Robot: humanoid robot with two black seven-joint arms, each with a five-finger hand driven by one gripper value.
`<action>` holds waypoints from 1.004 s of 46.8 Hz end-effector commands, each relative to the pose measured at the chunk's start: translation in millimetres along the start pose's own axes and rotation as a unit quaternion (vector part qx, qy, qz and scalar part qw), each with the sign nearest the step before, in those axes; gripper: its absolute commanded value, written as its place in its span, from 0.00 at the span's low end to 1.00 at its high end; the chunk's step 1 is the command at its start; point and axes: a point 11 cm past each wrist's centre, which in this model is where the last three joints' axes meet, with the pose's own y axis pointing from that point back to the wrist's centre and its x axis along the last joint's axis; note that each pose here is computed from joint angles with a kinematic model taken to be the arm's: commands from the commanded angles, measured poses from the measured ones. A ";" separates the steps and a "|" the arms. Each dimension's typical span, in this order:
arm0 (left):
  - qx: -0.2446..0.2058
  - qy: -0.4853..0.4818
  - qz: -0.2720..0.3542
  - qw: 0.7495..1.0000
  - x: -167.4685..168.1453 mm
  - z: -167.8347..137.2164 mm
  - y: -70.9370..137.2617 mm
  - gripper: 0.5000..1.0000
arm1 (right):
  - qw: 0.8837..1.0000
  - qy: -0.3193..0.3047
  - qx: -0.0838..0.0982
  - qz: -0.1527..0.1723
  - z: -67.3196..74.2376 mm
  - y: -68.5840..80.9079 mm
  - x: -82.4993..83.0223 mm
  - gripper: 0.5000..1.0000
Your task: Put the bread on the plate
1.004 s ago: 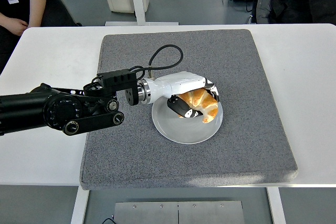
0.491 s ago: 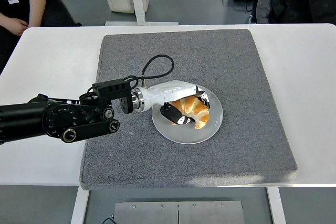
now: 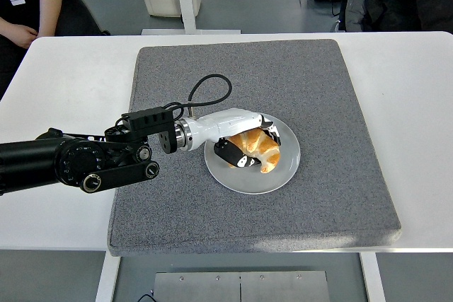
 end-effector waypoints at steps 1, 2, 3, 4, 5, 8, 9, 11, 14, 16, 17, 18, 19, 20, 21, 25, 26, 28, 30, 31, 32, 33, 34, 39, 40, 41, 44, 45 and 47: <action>0.002 0.003 -0.001 1.000 -2.4 -1.5 0.9 0.00 | 1.000 0.000 0.000 0.000 0.0 0.0 0.0 1.00; 0.001 0.003 -0.002 1.000 -3.3 -1.2 0.6 0.00 | 1.000 0.000 0.000 0.000 0.0 0.0 0.0 1.00; 0.002 0.003 -0.001 1.000 -3.0 -1.7 1.0 0.00 | 1.000 0.000 0.000 0.000 0.0 0.0 0.0 1.00; 0.002 0.004 -0.001 1.000 -3.5 -1.9 1.1 0.00 | 1.000 0.000 0.000 0.000 0.0 0.0 0.0 1.00; 0.003 0.004 -0.002 1.000 -3.6 -2.1 1.1 0.00 | 1.000 0.000 0.000 0.000 0.0 0.0 0.0 1.00; 0.003 0.006 -0.002 1.000 -5.4 -2.6 1.5 0.00 | 1.000 0.000 0.000 0.000 0.0 0.0 0.0 1.00; 0.003 0.006 -0.003 1.000 -6.1 -2.8 1.6 0.00 | 1.000 0.000 0.000 0.000 0.0 0.0 0.0 1.00; 0.004 0.006 -0.003 1.000 -6.1 -2.9 1.6 0.00 | 1.000 0.000 0.000 0.000 0.0 0.0 0.0 1.00; 0.004 0.006 -0.002 1.000 -5.8 -3.4 2.0 0.00 | 1.000 0.000 0.000 0.000 0.0 0.0 0.0 1.00; 0.006 0.005 -0.002 1.000 -4.5 -5.0 3.2 0.00 | 1.000 0.000 0.000 0.000 0.0 0.0 0.0 1.00; 0.006 0.004 -0.001 1.000 -4.3 -5.0 3.2 0.01 | 1.000 0.000 0.000 0.000 0.0 0.0 0.0 1.00; 0.007 0.005 -0.002 1.000 -4.2 -5.5 3.6 0.04 | 1.000 0.000 0.000 0.000 0.0 0.0 0.0 1.00; 0.007 0.005 -0.002 1.000 -4.2 -5.5 3.6 0.07 | 1.000 0.000 0.000 0.000 0.0 0.0 0.0 1.00; 0.007 0.005 -0.001 1.000 -4.2 -5.6 3.6 0.09 | 1.000 0.000 0.000 0.000 0.0 0.0 0.0 1.00; 0.007 0.005 -0.001 1.000 -4.2 -5.6 3.6 0.11 | 1.000 0.000 0.000 0.000 0.0 0.0 0.0 1.00; 0.008 0.006 0.000 1.000 -2.8 -6.9 4.8 0.17 | 1.000 0.000 0.000 0.000 0.0 0.0 0.0 1.00; 0.008 0.006 0.000 1.000 -2.8 -6.9 4.8 0.18 | 1.000 0.000 0.000 0.000 0.0 0.0 0.0 1.00; 0.010 0.007 0.001 1.000 -2.5 -7.5 5.3 0.20 | 1.000 0.000 0.000 0.000 0.0 0.0 0.0 1.00; 0.010 0.008 0.001 1.000 -2.4 -7.6 5.3 0.21 | 1.000 0.000 0.000 0.000 0.0 0.0 0.0 1.00; 0.010 0.009 0.001 1.000 -3.0 -7.8 5.4 0.22 | 1.000 0.000 0.000 0.000 0.0 0.0 0.0 1.00; 0.010 0.009 0.001 1.000 -2.4 -7.6 5.3 0.23 | 1.000 0.000 0.000 0.000 0.0 0.0 0.0 1.00; 0.010 0.010 0.001 1.000 -3.0 -7.9 5.4 0.24 | 1.000 0.000 0.000 0.000 0.0 0.0 0.0 1.00; 0.010 0.011 0.002 1.000 -2.9 -7.9 5.4 0.25 | 1.000 0.000 0.000 0.000 0.0 0.0 0.0 1.00; 0.010 0.011 0.002 1.000 -2.9 -7.9 5.4 0.31 | 1.000 0.000 0.000 0.000 0.0 0.0 0.0 1.00; 0.009 0.011 0.002 1.000 -2.1 -7.1 5.1 0.33 | 1.000 0.000 0.000 0.000 0.0 0.0 0.0 1.00; 0.010 0.012 0.002 1.000 -2.5 -7.8 5.3 0.34 | 1.000 0.000 0.000 0.000 0.0 0.0 0.0 1.00; 0.009 0.013 0.004 1.000 -1.4 -6.8 4.9 0.38 | 1.000 0.000 0.000 0.000 0.0 0.0 0.0 1.00; 0.009 0.012 0.005 1.000 -0.7 -7.1 4.9 0.39 | 1.000 0.000 0.000 0.000 0.0 0.0 0.0 1.00; 0.009 0.014 0.007 1.000 0.3 -6.8 5.1 0.42 | 1.000 0.000 0.000 0.000 0.0 0.0 0.0 1.00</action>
